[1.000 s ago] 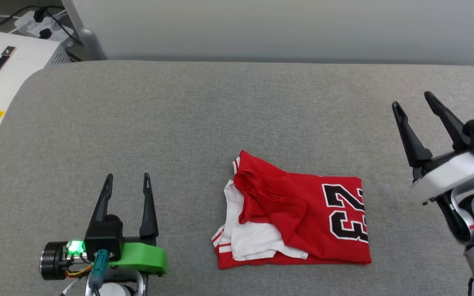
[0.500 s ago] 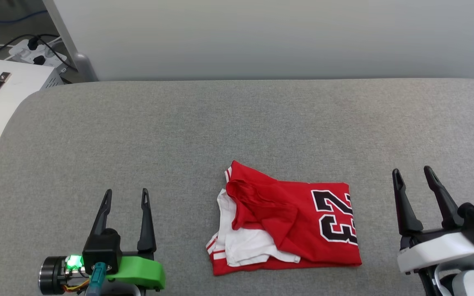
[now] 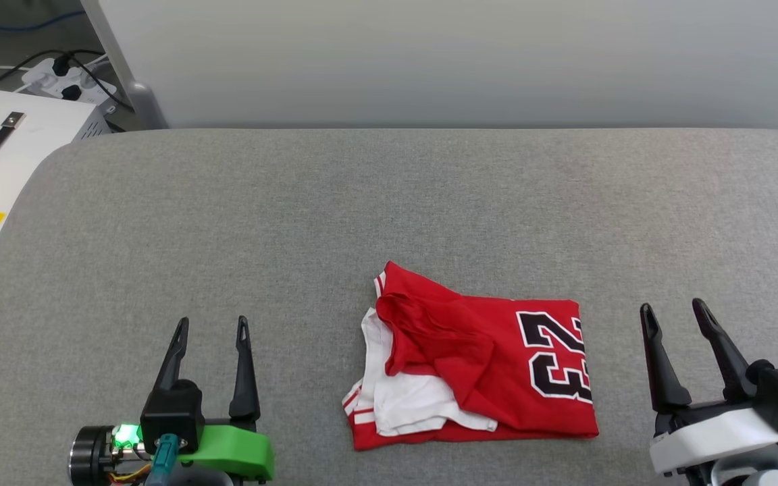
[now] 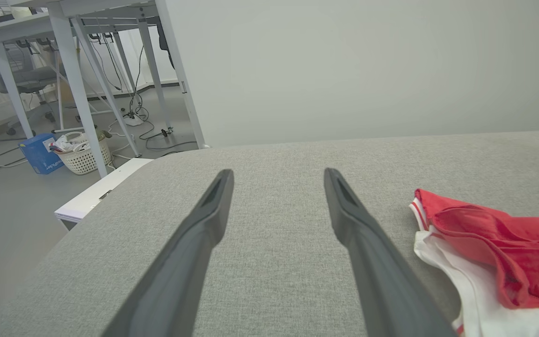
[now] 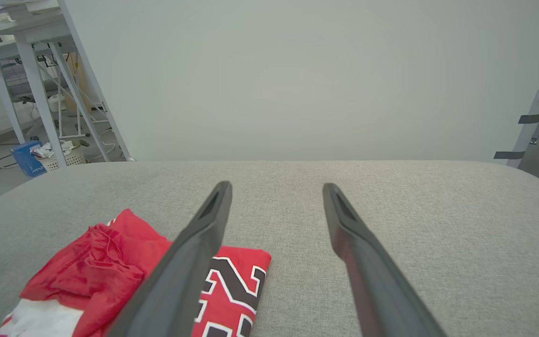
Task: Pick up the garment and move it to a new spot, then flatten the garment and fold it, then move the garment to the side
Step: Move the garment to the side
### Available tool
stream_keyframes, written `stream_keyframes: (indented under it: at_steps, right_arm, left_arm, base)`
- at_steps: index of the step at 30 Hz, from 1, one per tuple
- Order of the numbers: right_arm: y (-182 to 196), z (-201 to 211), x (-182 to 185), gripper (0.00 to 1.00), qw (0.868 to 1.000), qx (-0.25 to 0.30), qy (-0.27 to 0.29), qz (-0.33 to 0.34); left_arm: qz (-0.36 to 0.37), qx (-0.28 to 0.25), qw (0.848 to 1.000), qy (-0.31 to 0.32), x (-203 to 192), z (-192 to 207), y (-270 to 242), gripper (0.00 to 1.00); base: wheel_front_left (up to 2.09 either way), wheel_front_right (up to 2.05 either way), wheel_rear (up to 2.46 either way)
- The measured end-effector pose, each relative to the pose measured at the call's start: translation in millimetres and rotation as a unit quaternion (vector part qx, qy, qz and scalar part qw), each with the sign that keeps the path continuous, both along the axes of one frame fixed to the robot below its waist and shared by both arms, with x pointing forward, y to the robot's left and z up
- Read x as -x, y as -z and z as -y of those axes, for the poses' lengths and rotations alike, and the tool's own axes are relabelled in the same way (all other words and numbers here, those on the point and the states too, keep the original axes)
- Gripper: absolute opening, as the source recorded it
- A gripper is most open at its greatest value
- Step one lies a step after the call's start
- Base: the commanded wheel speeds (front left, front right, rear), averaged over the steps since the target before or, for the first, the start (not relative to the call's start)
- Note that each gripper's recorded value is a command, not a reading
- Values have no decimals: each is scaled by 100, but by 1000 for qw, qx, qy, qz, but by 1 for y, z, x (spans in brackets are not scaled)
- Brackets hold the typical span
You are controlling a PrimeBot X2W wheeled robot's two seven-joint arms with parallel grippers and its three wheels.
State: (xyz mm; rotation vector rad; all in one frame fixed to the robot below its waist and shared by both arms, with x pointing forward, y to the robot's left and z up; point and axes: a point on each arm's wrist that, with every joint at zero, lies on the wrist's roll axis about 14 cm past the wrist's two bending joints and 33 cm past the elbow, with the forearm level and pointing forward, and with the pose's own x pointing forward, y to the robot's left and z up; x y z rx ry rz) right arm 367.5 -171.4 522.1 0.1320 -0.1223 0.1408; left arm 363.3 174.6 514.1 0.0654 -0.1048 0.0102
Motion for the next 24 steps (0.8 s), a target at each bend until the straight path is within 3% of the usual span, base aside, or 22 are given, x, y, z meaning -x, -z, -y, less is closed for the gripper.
stream_keyframes:
  at_steps: [8, 13, 24]
  right_arm:
    - [-60, 0, -40, 100, 994, 70, -39, 74]
    - [-85, -3, -68, 100, 989, 110, -70, 76]
    - [-17, -14, -86, 100, 972, 129, -141, -134]
  left_arm:
    - [-12, 2, 1000, 1, -2, 1, 8, 100]
    - [-22, 4, 1000, 0, -5, 1, 14, 100]
    - [-32, 5, 999, -10, -13, -4, 22, 100]
  base:
    - [0, 0, 0]
    - [0, 0, 0]
    - [0, 0, 0]
